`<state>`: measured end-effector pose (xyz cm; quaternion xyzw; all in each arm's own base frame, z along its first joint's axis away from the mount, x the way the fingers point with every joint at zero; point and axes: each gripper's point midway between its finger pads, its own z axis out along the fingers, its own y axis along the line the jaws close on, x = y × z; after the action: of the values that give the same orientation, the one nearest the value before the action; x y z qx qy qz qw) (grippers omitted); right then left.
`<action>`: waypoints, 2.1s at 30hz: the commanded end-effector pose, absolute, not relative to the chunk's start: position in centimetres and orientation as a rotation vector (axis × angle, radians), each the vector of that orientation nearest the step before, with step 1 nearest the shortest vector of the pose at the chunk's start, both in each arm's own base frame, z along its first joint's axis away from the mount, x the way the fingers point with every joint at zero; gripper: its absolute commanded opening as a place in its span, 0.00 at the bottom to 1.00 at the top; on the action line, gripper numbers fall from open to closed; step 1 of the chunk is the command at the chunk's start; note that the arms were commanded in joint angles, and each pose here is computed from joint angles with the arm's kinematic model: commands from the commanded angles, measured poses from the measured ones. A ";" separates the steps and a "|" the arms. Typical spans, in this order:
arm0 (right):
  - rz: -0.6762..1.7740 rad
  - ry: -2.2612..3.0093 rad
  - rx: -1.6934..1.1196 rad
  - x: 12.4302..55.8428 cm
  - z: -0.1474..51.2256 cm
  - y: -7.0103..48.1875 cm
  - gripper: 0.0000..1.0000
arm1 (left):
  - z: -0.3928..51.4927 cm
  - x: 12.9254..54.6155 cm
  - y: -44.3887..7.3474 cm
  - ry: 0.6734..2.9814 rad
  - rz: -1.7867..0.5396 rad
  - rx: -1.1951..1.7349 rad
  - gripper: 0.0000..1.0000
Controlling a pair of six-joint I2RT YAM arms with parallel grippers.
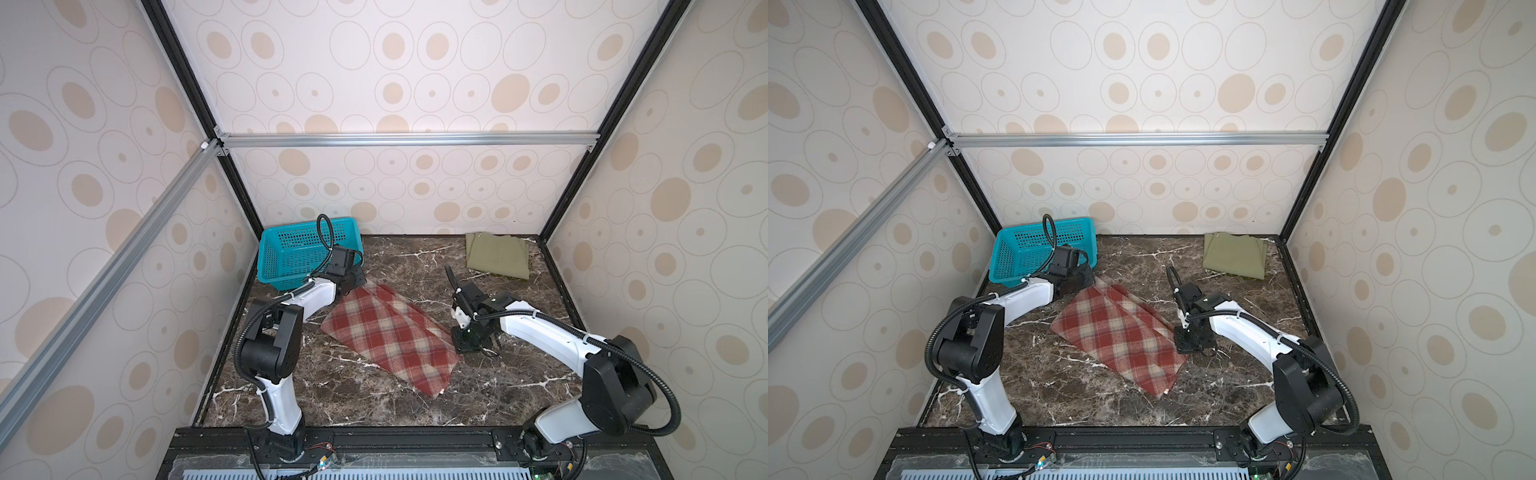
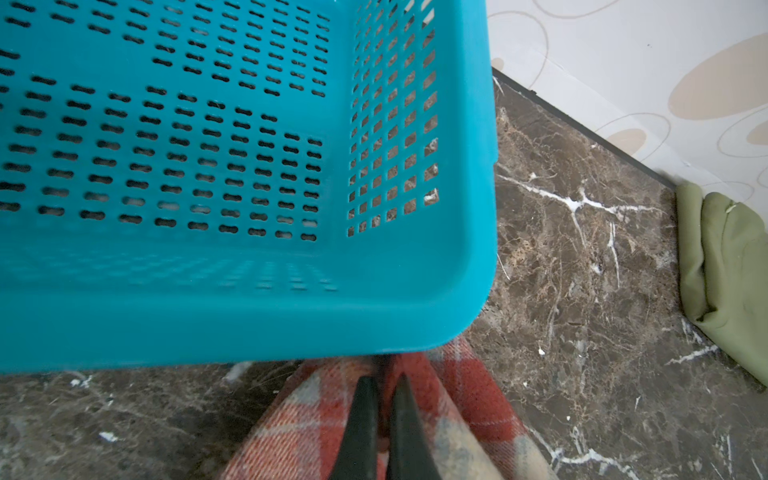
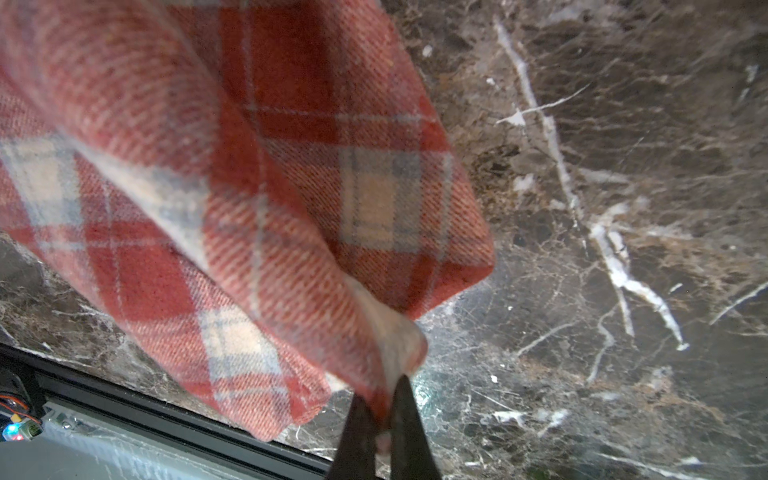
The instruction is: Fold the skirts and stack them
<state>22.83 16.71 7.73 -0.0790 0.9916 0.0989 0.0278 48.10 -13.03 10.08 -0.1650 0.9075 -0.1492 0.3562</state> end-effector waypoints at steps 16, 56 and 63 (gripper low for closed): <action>0.223 3.090 -0.244 23.1 6.2 15.7 0.00 | 11.0 49.5 -13.4 2.301 -0.386 -0.421 0.00; 0.548 2.917 -0.210 23.6 8.5 19.0 0.00 | 7.5 47.4 -19.4 2.348 -0.549 -0.316 0.22; 0.377 2.993 -0.151 24.0 5.6 17.0 0.00 | 6.6 48.6 -19.4 2.356 -0.492 -0.295 0.22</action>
<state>23.64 17.99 6.33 -0.0621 0.9852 0.1486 0.0589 46.77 -18.97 4.68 -0.1198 0.9197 -0.1899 0.3220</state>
